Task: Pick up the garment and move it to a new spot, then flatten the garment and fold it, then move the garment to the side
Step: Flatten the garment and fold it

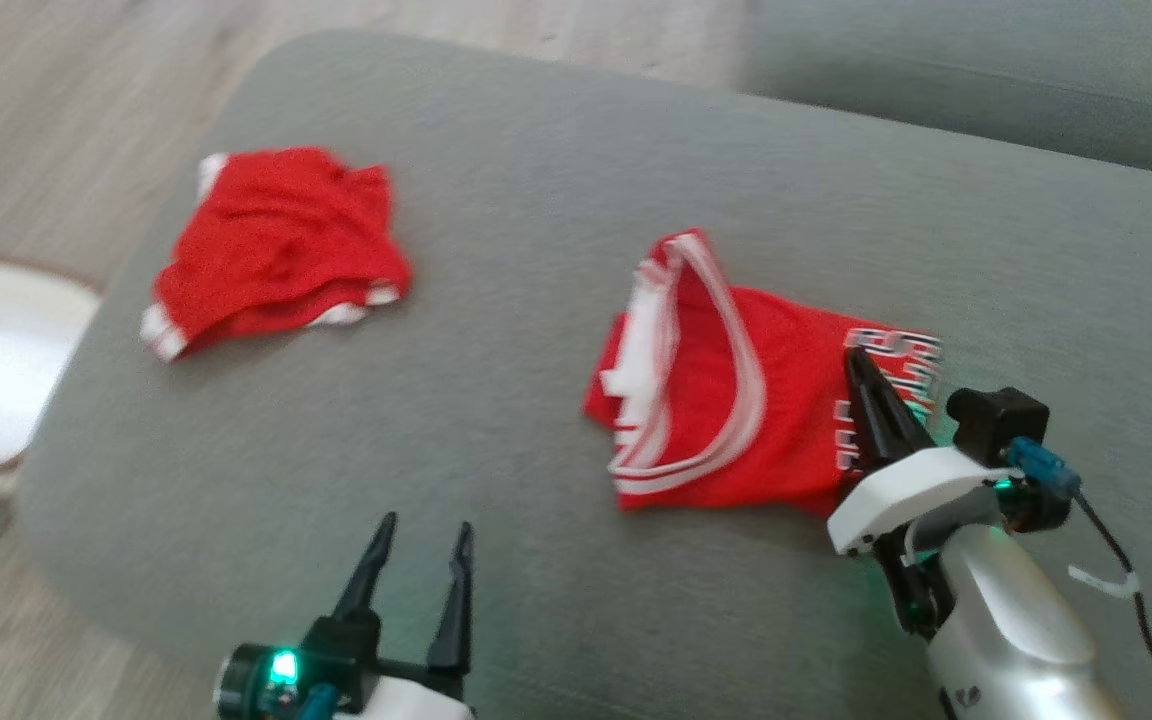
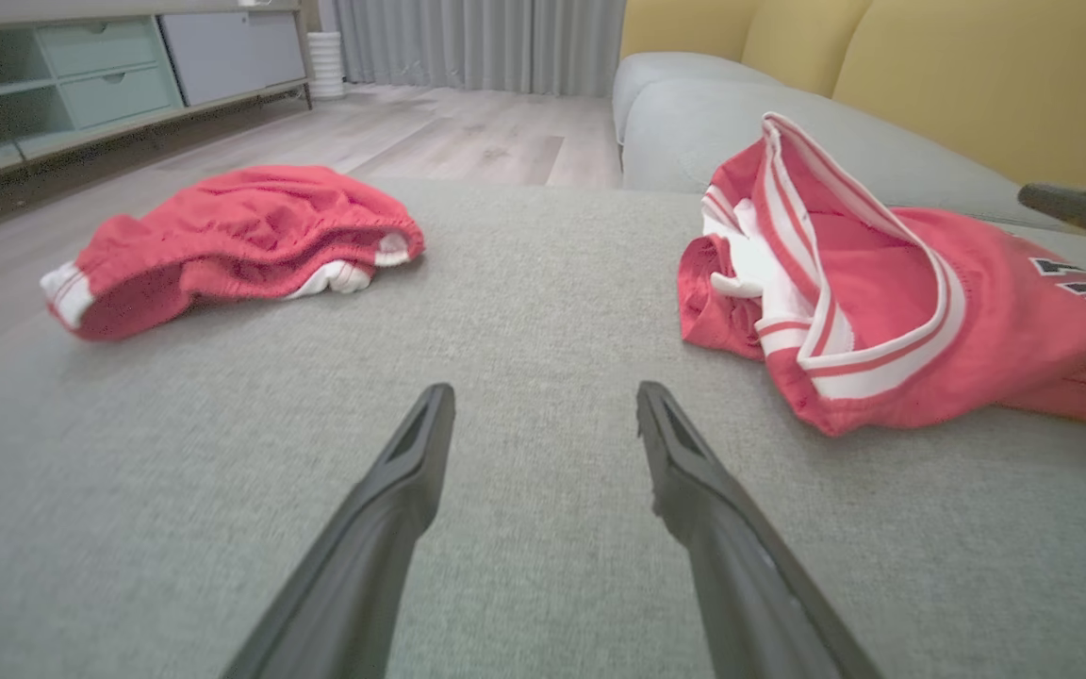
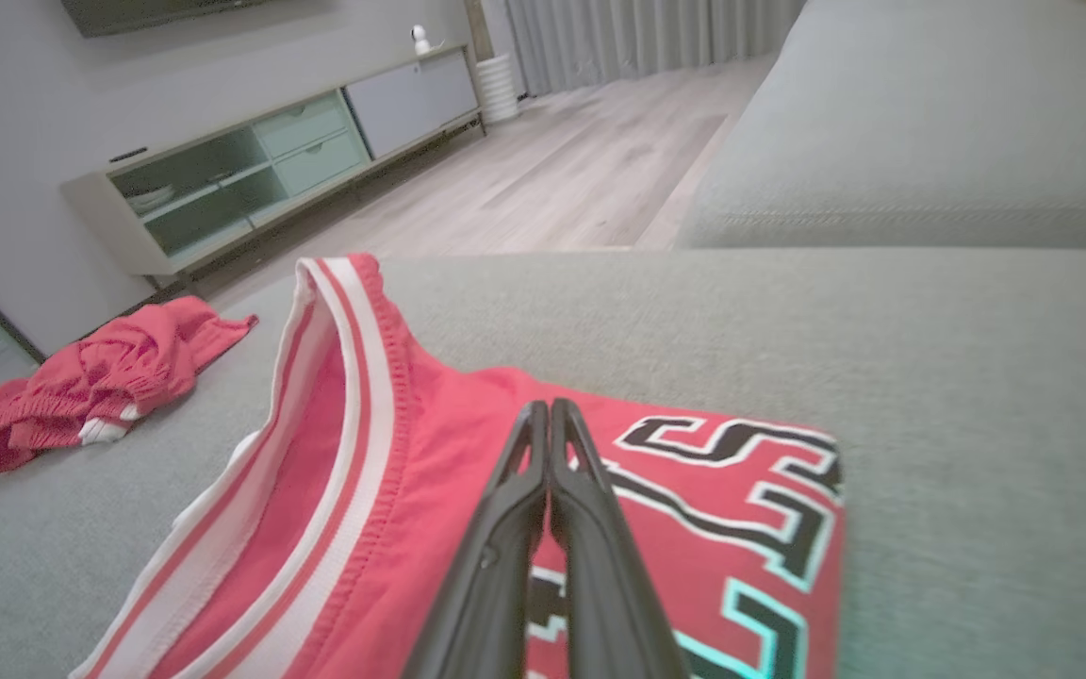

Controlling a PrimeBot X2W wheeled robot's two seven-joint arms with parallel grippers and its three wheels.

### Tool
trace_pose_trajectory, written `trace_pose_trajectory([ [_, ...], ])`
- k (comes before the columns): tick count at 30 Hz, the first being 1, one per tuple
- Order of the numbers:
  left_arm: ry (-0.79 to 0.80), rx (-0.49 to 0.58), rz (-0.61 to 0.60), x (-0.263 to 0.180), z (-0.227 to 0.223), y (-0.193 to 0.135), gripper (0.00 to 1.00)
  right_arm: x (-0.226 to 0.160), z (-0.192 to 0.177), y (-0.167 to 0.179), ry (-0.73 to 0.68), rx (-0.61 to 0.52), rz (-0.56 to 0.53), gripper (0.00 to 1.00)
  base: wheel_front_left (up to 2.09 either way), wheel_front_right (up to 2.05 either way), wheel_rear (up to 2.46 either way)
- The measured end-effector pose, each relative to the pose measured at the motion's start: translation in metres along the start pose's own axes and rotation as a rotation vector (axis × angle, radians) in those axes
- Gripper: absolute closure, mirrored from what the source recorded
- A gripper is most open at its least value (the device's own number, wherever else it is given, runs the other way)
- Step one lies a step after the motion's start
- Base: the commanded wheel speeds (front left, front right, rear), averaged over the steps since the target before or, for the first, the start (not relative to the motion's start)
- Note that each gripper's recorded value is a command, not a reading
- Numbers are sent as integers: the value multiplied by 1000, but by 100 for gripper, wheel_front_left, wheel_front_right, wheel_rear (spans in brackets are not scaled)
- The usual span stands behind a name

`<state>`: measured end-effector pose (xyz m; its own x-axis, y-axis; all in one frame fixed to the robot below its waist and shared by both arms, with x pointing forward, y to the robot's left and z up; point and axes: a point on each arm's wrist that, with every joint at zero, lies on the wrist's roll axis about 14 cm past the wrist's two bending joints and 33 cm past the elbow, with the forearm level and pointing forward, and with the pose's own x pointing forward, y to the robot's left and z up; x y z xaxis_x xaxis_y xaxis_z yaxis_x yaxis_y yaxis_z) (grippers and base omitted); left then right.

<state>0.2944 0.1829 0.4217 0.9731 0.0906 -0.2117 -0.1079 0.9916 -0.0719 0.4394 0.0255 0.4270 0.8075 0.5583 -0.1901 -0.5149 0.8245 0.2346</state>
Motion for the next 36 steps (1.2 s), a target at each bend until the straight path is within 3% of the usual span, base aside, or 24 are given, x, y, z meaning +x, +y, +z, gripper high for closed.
trace_pose_trajectory([
  [5,14,-30,76,-12,-4,16,0,24,-32,21,107,-23,68,100,0,0,0],
  [12,27,-42,179,-20,-4,38,0,60,-41,62,135,-63,211,100,0,0,0],
  [23,-3,-30,160,-11,7,35,0,67,-43,67,159,-79,237,100,0,0,0],
  [24,-12,-30,154,-9,10,34,0,67,-40,66,149,-80,234,97,0,0,0],
  [25,-18,-31,149,-8,12,33,0,67,-34,65,133,-78,229,55,0,0,0],
  [26,-20,-30,141,-7,12,32,0,67,-26,64,111,-75,222,0,0,0,0],
  [30,-34,-32,98,2,16,22,0,59,-1,47,30,-55,169,0,0,0,0],
  [36,-68,-16,34,17,26,9,0,19,13,-8,-41,-19,0,0,0,0,0],
])
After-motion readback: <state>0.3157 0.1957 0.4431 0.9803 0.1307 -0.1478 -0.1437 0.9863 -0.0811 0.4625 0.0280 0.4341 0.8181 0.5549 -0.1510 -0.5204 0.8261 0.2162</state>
